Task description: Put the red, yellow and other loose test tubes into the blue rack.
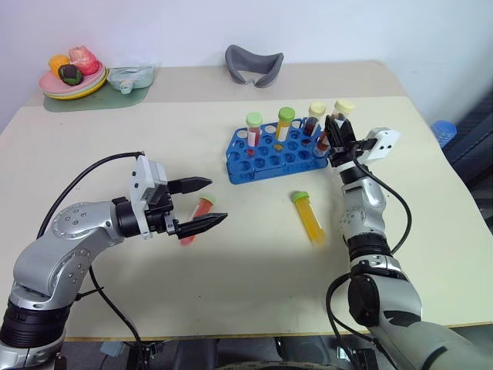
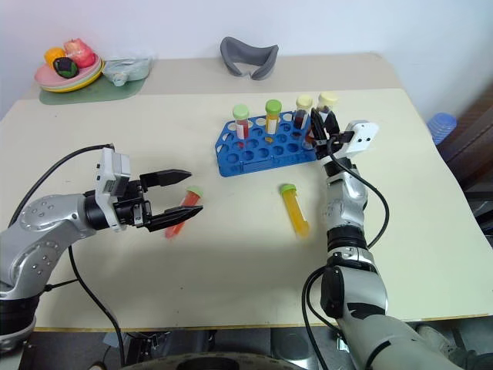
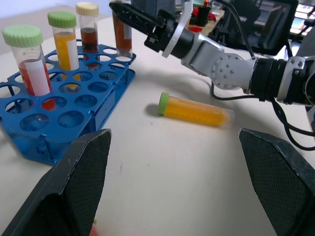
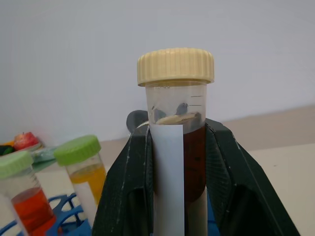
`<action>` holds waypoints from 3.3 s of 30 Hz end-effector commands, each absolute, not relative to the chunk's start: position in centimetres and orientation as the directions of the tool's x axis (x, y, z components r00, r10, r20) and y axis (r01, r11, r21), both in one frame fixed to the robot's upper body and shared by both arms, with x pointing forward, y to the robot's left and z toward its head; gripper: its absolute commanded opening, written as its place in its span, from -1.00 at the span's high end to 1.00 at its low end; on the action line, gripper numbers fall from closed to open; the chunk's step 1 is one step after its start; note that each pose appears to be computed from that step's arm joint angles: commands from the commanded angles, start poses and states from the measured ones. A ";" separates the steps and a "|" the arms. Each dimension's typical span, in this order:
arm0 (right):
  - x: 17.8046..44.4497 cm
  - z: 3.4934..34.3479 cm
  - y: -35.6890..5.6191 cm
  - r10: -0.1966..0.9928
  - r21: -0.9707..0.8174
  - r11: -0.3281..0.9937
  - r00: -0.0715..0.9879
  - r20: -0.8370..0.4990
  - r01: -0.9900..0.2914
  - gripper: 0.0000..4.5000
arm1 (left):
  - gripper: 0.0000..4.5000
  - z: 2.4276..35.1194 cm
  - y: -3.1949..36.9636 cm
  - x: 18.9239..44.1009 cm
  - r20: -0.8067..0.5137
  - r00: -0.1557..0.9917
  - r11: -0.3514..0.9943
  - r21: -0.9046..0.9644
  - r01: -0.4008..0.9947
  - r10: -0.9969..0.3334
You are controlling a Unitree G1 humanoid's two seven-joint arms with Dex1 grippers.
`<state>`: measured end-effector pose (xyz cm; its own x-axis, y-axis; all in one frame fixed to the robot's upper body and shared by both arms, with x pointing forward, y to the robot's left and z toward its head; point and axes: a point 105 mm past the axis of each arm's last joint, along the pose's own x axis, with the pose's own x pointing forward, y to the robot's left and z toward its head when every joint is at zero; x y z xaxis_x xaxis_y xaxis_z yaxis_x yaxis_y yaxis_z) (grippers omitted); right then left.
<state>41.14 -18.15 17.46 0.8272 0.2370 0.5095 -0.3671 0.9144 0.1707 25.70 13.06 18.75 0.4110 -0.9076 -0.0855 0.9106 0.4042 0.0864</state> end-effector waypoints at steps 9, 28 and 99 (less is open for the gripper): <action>41.1 17.0 -17.4 0.222 0.161 0.925 0.832 0.509 -0.345 0.65 | -0.88 19.6 13.1 25.5 -0.072 0.406 0.396 0.124 0.910 -0.911; 40.2 17.8 -18.7 0.149 0.052 0.976 0.828 0.540 -0.210 -0.98 | -0.88 19.5 12.9 25.5 -0.064 0.412 0.403 0.115 0.908 -0.909; 30.2 14.6 -13.7 0.300 0.148 0.946 0.615 -0.729 -0.287 -0.98 | -0.88 17.3 13.1 26.4 -0.137 0.221 0.210 0.089 0.974 -0.966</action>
<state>30.02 -14.19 13.62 0.5975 0.2737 -0.7537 -0.2767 0.9526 0.1266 26.67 13.09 16.38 0.2197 -0.9640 -0.1498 0.9753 0.2135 0.0563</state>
